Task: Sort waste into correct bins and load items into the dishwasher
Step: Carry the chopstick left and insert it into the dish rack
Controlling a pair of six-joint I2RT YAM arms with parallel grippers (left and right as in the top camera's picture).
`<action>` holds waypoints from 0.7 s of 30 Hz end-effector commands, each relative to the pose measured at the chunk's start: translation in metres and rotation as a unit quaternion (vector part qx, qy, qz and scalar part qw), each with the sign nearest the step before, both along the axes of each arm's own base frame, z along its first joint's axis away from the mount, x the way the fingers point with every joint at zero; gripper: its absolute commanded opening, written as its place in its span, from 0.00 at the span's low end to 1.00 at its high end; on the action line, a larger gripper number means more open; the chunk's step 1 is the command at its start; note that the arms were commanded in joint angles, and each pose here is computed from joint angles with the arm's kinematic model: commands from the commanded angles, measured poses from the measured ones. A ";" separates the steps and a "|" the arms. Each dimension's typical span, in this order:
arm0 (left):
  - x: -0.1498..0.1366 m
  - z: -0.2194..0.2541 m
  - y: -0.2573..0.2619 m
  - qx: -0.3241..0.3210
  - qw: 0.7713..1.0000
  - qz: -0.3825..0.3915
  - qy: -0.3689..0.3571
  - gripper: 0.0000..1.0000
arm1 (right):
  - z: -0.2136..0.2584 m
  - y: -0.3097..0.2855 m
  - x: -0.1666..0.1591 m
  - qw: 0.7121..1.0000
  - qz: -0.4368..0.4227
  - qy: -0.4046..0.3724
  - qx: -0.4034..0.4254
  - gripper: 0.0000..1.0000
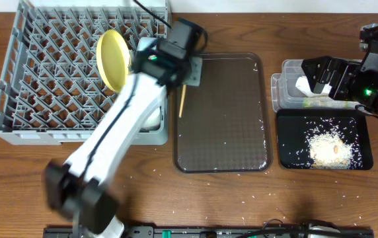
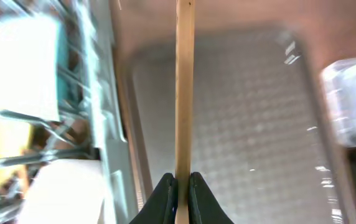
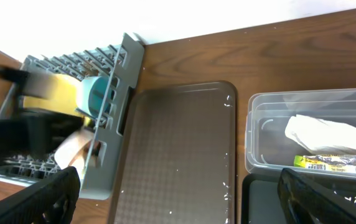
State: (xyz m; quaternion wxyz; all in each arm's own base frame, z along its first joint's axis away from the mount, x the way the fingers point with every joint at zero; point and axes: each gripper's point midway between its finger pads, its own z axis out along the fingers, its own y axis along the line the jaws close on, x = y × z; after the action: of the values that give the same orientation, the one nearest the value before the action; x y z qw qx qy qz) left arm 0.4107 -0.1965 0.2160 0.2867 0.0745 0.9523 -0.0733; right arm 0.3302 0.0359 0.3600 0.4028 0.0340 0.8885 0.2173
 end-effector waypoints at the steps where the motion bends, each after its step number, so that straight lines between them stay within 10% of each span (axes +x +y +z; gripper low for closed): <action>1: -0.005 0.023 0.027 0.020 1.000 0.011 -0.021 0.07 | 0.005 -0.003 0.000 1.000 -0.004 -0.005 0.003 0.99; 19: 0.051 -0.042 0.181 0.194 0.977 0.079 0.029 0.08 | 0.005 -0.003 0.000 1.000 -0.004 -0.005 0.003 0.99; 21: 0.053 -0.052 0.183 0.197 0.976 0.079 0.041 0.24 | 0.005 -0.003 0.000 1.000 -0.004 -0.005 0.003 0.99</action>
State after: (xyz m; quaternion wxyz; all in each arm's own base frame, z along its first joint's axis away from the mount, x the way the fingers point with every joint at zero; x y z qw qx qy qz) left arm 0.4624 -0.0205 0.1822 0.2557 0.0392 0.9582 0.1220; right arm 0.3302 0.0359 0.3601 0.4030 0.0340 0.8884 0.2173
